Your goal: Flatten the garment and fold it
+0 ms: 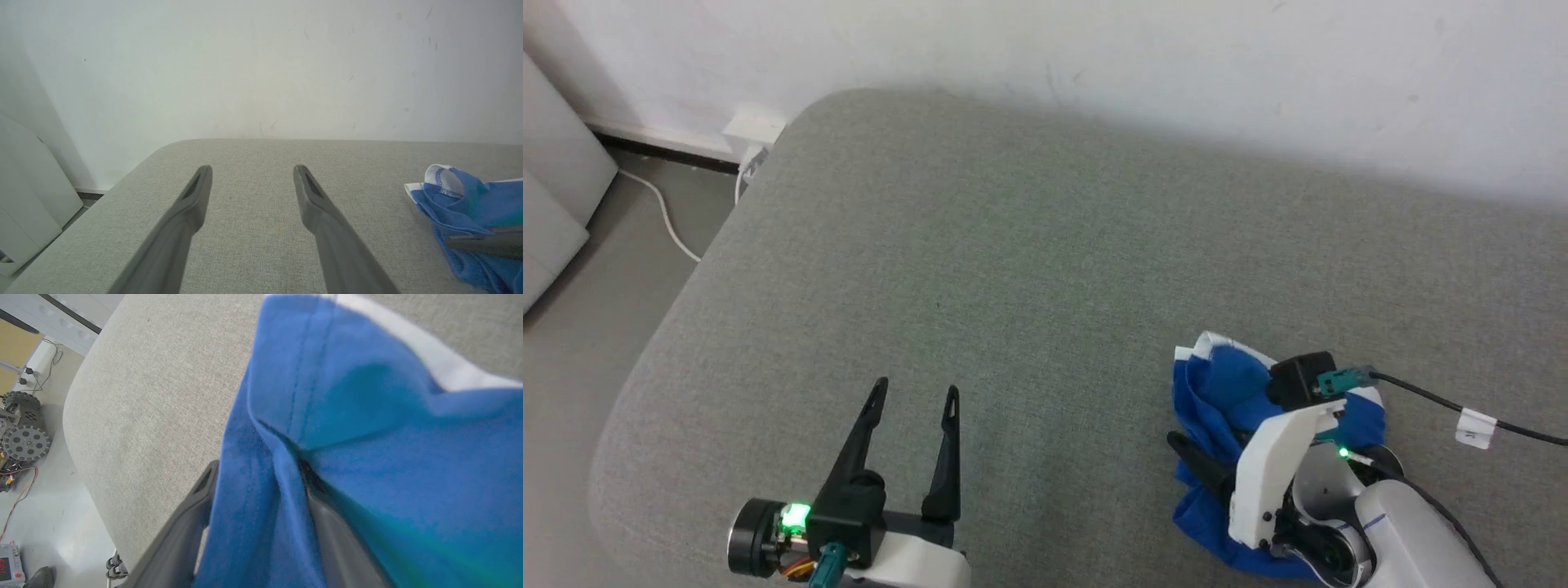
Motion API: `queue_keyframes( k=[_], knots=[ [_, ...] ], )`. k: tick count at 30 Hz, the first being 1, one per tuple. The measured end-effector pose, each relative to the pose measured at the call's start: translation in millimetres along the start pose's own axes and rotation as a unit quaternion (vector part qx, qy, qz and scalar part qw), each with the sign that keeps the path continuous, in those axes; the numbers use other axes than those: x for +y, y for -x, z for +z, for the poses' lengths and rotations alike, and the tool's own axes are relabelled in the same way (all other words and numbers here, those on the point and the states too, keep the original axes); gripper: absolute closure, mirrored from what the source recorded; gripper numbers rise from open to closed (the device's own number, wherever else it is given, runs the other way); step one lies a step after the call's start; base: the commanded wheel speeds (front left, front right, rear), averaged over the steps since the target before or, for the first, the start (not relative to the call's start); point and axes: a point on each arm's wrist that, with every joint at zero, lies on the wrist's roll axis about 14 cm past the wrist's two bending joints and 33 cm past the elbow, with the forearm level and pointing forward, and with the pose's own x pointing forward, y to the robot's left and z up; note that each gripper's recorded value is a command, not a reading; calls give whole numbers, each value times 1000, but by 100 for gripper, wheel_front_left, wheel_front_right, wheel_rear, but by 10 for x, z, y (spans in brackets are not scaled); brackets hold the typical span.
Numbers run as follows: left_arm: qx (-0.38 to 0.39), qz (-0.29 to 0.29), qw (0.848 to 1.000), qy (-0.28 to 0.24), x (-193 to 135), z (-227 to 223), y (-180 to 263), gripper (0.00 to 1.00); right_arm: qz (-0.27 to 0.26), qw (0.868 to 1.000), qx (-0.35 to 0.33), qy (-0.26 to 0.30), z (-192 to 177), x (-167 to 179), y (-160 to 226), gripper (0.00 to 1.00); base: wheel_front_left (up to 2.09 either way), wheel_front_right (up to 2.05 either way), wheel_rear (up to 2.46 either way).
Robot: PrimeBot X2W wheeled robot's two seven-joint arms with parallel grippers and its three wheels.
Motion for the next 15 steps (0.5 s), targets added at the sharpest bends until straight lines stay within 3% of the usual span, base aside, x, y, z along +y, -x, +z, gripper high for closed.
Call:
queue_keyframes(
  k=[9, 12, 15],
  knots=[
    [-24, -23, 999, 7, -88, 123, -3, 0, -25, 993, -77, 86, 375, -171, 390, 0, 0, 0, 0],
    [-32, -31, 999, 10, -132, 159, 2, 0, -43, 983, -134, 122, 654, -256, 633, 0, 0, 0, 0],
    [-35, -42, 998, 14, -192, 175, 8, 0, -75, 962, -196, 174, 925, -387, 938, 0, 0, 0, 0]
  ],
)
